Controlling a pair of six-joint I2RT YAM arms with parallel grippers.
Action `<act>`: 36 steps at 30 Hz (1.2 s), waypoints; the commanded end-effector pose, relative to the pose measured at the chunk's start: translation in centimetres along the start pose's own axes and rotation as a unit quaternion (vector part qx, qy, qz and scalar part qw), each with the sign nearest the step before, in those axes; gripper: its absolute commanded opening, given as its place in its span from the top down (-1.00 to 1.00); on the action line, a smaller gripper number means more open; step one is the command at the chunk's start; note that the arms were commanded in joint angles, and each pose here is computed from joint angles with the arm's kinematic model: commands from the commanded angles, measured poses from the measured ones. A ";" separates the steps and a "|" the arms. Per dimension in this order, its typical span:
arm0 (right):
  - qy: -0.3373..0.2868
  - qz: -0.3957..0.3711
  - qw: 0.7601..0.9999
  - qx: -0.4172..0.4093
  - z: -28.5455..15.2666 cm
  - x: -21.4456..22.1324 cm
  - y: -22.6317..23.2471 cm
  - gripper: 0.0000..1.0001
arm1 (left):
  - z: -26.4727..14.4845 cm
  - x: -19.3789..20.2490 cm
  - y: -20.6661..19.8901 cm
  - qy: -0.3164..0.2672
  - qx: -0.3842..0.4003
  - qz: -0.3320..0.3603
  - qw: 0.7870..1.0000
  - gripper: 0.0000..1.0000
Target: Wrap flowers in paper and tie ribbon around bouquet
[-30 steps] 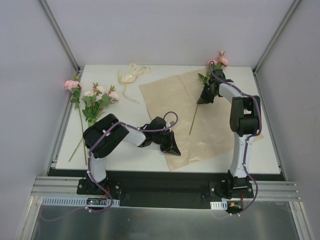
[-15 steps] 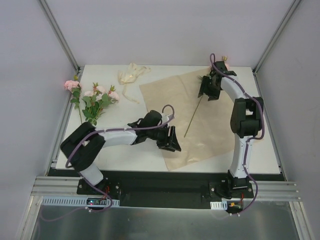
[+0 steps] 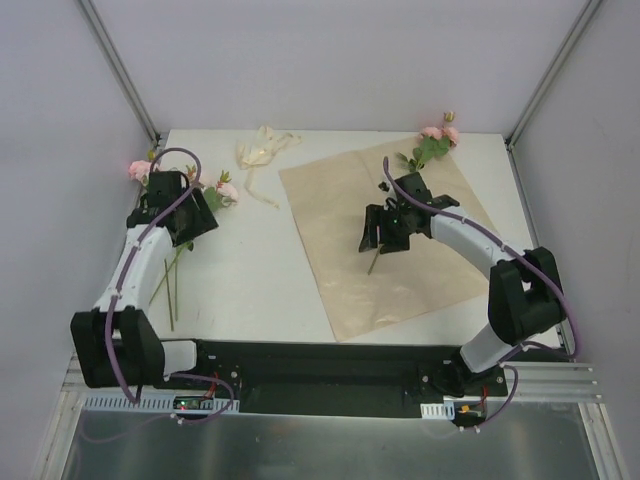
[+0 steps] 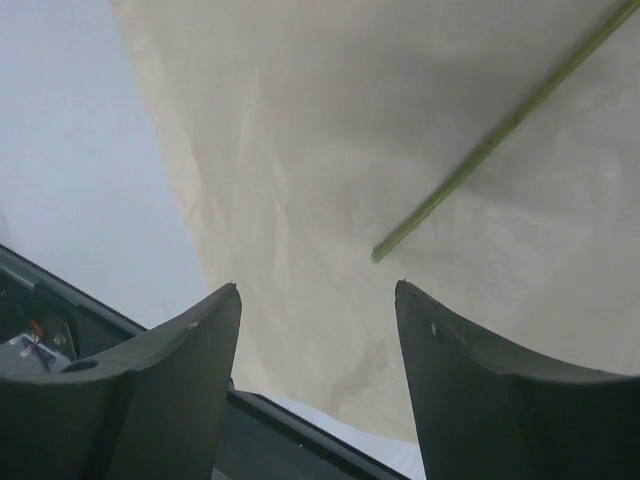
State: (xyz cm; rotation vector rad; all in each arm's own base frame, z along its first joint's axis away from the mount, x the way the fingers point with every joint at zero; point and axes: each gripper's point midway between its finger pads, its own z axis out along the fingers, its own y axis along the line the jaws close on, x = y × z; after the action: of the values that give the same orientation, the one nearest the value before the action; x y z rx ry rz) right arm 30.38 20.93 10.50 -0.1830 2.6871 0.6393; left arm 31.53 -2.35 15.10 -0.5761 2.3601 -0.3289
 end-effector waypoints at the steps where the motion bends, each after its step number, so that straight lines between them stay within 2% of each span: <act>1: -0.010 0.011 0.997 -0.078 -0.8 0.3 2.3 -0.32 | 0.5 -2.6 6.6 0.049 -0.170 0.138 0.975 -0.26; 2: -0.011 0.010 0.996 -0.088 -1.0 0.8 2.5 -0.32 | 0.0 -3.2 8.8 0.067 -0.235 0.160 0.956 -0.34; 3: -0.016 0.005 0.994 -0.105 -1.3 0.7 3.3 -0.31 | 1.0 -3.5 10.1 0.083 -0.264 0.159 0.948 -0.45; 4: -0.015 0.005 0.994 -0.109 -1.3 1.0 3.5 -0.32 | 1.1 -4.8 10.2 0.074 -0.265 0.140 0.951 -0.50; 5: -0.020 0.002 0.993 -0.114 -1.8 1.1 3.7 -0.31 | 1.4 -5.2 10.3 0.074 -0.245 0.090 0.963 -0.47; 6: -0.023 -0.001 0.993 -0.116 -1.9 1.2 3.8 -0.31 | 2.1 -5.8 10.7 0.075 -0.200 0.030 0.976 -0.18; 7: -0.029 -0.003 0.993 -0.118 -2.1 1.2 3.9 -0.31 | 2.0 -7.1 11.1 0.055 -0.198 -0.007 0.979 0.00; 8: -0.032 -0.004 0.992 -0.118 -2.3 1.2 4.0 -0.31 | 2.0 -7.9 11.7 0.045 -0.204 -0.021 0.978 0.07; 10: -0.042 -0.009 0.991 -0.125 -3.1 1.0 4.4 -0.31 | 2.7 -9.8 13.1 0.035 -0.215 -0.027 0.976 0.09; 12: -0.053 -0.016 0.989 -0.138 -3.9 0.9 5.2 -0.32 | 4.2 -9.5 14.5 0.069 -0.229 -0.030 0.971 0.07; 14: -0.059 -0.022 0.988 -0.143 -4.3 1.0 5.6 -0.31 | 4.5 -10.4 15.8 0.071 -0.243 -0.045 0.966 0.02; 16: -0.065 -0.030 0.987 -0.145 -4.5 1.0 5.9 -0.31 | 6.5 -9.9 15.5 0.094 -0.216 -0.047 0.971 -0.11; 21: -0.066 -0.031 0.986 -0.151 -4.6 1.1 6.2 -0.32 | 8.7 -8.4 16.7 0.133 -0.229 -0.049 0.963 -0.17; 26: -0.058 -0.028 0.986 -0.154 -4.0 1.2 6.2 -0.31 | 9.8 -6.9 18.2 0.159 -0.251 -0.042 0.954 0.04; 29: -0.053 -0.027 0.986 -0.153 -3.6 1.4 6.1 -0.32 | 10.3 -5.7 18.9 0.174 -0.262 -0.040 0.948 0.26; 31: -0.053 -0.027 0.987 -0.150 -3.5 1.3 6.0 -0.31 | 10.2 -5.6 19.4 0.174 -0.272 -0.034 0.946 0.59; 33: -0.050 -0.026 0.988 -0.147 -3.3 1.3 5.9 -0.31 | 9.3 -6.4 19.7 0.157 -0.298 -0.018 0.941 0.80; 36: -0.048 -0.025 0.988 -0.144 -3.0 1.3 5.7 -0.31 | 7.8 -7.5 19.4 0.125 -0.322 0.003 0.938 0.91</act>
State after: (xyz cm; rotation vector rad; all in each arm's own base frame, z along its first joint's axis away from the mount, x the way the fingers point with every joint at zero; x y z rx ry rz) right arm 26.76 24.13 14.91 -0.2753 2.4936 0.9740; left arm 36.63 16.56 3.29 -0.9210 2.7615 0.2383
